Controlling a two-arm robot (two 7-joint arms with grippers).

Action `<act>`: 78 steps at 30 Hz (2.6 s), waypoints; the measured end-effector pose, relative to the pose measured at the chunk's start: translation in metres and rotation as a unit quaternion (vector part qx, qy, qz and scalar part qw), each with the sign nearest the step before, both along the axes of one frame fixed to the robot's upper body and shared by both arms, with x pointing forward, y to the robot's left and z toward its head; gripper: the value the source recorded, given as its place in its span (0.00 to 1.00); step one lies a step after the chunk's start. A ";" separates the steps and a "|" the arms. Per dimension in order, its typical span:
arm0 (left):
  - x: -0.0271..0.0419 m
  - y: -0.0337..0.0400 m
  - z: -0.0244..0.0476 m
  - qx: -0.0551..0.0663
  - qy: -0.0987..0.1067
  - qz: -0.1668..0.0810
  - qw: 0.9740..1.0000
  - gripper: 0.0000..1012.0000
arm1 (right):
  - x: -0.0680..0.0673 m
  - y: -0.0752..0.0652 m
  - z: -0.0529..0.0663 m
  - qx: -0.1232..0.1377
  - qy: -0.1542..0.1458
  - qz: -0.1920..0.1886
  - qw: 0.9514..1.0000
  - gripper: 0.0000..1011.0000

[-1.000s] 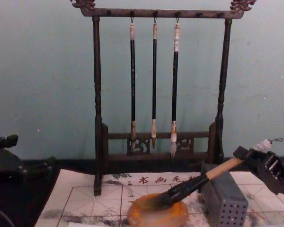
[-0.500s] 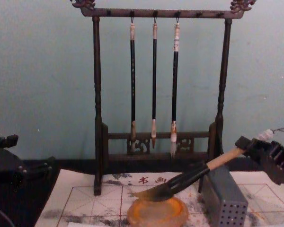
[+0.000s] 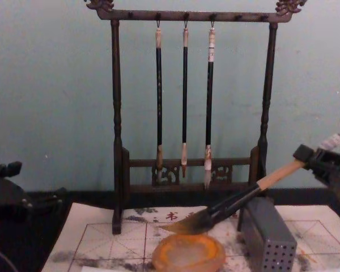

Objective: Pick up the brush from the inkstone, write on the paper, then place the brush back to its original position.

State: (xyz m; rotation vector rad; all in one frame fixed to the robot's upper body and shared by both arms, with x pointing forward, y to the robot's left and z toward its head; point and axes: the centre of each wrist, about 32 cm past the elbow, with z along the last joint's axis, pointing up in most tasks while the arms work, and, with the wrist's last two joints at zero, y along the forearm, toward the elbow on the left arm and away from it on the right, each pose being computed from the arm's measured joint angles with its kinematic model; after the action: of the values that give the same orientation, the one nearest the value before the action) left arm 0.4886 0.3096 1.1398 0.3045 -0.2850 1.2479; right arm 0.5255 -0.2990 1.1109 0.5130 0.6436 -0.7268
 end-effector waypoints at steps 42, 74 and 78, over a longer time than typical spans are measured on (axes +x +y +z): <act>0.0000 0.0000 0.0000 0.000 0.000 0.000 1.000 0.99 | -0.014 -0.044 0.027 -0.103 -0.073 0.190 0.974 0.18; 0.0000 0.0000 0.0000 0.000 0.000 0.000 1.000 0.99 | -0.020 -0.059 0.046 -0.161 -0.077 0.228 0.957 0.18; 0.0000 0.0000 0.0000 0.000 0.000 0.000 1.000 0.99 | -0.021 -0.058 0.046 -0.164 -0.075 0.233 0.956 0.18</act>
State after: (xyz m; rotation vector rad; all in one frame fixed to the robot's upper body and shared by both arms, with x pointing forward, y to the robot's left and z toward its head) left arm 0.4886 0.3097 1.1398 0.3044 -0.2850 1.2479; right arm 0.5049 -0.3575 1.1574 0.0963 0.4625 -0.3313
